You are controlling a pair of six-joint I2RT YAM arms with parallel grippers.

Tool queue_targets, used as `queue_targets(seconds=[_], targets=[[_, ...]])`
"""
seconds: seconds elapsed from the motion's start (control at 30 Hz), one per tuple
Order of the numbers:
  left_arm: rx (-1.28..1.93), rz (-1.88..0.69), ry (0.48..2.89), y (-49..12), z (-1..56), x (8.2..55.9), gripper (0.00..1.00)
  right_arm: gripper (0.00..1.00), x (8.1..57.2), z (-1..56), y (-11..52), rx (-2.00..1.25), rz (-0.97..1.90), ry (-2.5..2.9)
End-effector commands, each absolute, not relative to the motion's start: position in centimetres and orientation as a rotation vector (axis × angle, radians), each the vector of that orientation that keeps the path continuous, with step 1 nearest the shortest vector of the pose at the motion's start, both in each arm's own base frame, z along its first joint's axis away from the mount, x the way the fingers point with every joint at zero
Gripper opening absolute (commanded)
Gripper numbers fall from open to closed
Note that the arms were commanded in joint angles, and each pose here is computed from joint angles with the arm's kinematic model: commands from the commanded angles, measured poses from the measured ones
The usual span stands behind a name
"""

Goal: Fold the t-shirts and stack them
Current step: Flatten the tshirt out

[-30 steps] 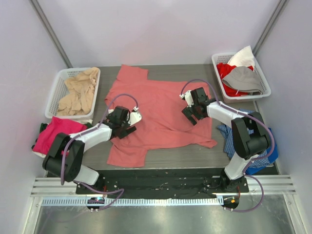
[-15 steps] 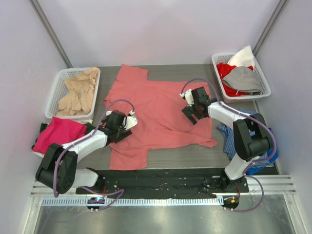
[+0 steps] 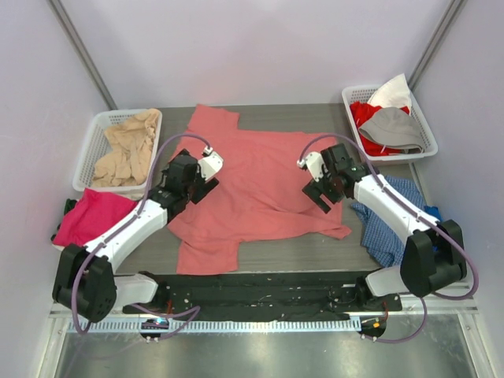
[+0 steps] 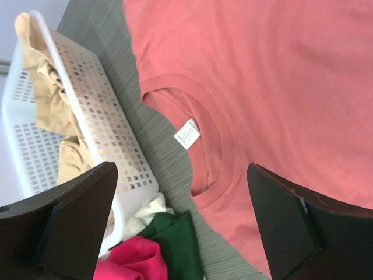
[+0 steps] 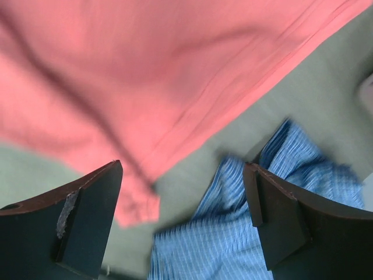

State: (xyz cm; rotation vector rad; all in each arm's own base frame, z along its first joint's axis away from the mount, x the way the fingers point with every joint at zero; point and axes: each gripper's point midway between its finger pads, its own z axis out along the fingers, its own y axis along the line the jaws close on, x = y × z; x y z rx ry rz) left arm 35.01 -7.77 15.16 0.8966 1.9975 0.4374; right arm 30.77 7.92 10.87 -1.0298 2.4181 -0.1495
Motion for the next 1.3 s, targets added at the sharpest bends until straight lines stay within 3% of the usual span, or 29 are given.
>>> queue_targets(seconds=[0.0,0.07,0.13,0.3,0.47,1.27], targets=[[0.841,0.372,1.973,-9.3,16.1,36.8,1.00,0.87,23.5,10.4,5.0,-1.276,-0.157,2.523],[0.840,0.363,1.981,-9.7,15.7,37.2,1.00,0.85,22.7,10.7,4.6,-1.286,-0.170,2.514],[0.827,0.353,1.981,-9.9,15.7,37.6,1.00,0.77,21.9,11.0,4.4,-1.287,-0.160,2.490],[0.830,0.349,1.996,-10.2,15.0,38.0,1.00,0.71,18.9,9.5,4.2,-1.389,-0.068,2.550],[0.841,0.354,1.989,-10.4,15.0,38.4,1.00,0.61,19.0,8.3,4.0,-1.417,-0.085,2.549],[0.870,0.370,2.009,-10.2,12.9,38.4,1.00,0.54,23.0,4.4,2.9,-1.411,-0.110,2.579]])
